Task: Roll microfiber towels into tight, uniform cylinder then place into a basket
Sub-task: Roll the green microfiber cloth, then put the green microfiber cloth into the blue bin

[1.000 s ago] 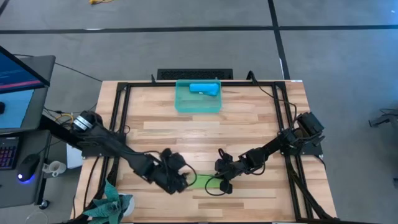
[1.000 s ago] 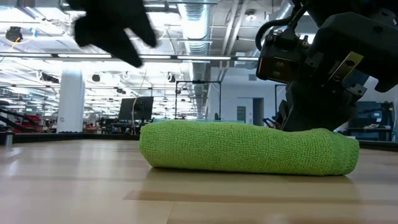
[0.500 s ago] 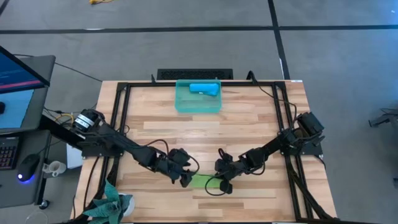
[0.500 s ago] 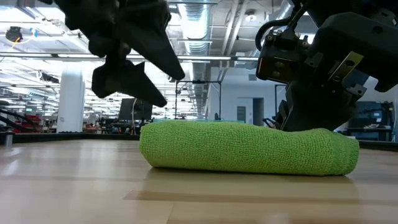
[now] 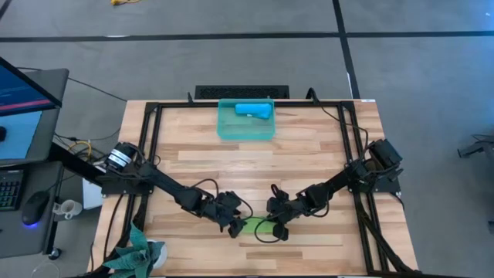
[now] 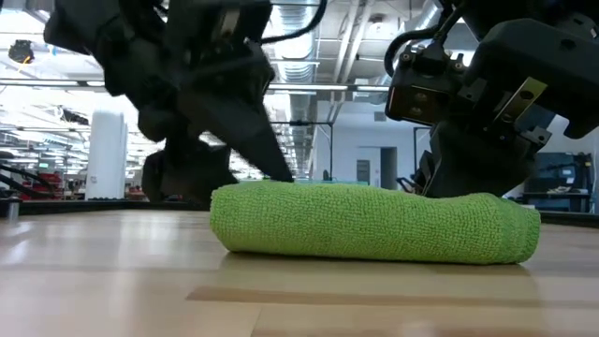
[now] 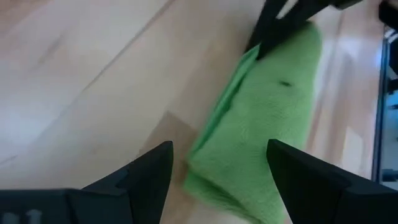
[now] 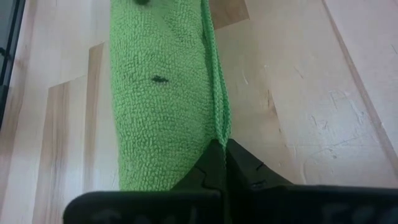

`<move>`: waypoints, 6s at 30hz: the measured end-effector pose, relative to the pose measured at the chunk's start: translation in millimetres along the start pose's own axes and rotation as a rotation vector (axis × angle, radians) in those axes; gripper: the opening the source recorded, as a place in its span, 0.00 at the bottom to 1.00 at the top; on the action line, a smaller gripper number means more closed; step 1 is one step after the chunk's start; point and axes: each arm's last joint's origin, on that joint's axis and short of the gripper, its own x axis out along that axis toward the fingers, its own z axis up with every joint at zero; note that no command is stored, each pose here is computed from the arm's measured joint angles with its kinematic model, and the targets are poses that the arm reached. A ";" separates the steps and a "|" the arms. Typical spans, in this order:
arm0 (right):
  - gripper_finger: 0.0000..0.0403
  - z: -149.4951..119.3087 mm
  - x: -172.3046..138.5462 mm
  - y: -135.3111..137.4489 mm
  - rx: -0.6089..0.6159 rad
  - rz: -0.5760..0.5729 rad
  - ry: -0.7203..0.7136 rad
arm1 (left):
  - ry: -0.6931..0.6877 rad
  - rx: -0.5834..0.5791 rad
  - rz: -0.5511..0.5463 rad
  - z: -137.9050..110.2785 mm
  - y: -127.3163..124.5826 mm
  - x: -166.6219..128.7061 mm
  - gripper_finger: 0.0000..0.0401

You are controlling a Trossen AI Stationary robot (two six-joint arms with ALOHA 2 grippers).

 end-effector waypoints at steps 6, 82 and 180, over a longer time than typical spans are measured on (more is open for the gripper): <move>0.03 0.0 0.0 0.0 0.000 0.000 0.001 | 0.039 -0.002 -0.015 -3.5 1.5 3.9 0.63; 0.02 14.5 -6.8 38.9 -0.173 -0.012 -0.010 | 0.043 0.127 -0.037 -5.3 -1.8 2.2 0.03; 0.62 -11.0 -61.9 51.8 0.288 0.098 -0.246 | 0.074 0.073 0.040 -13.2 2.9 0.9 0.03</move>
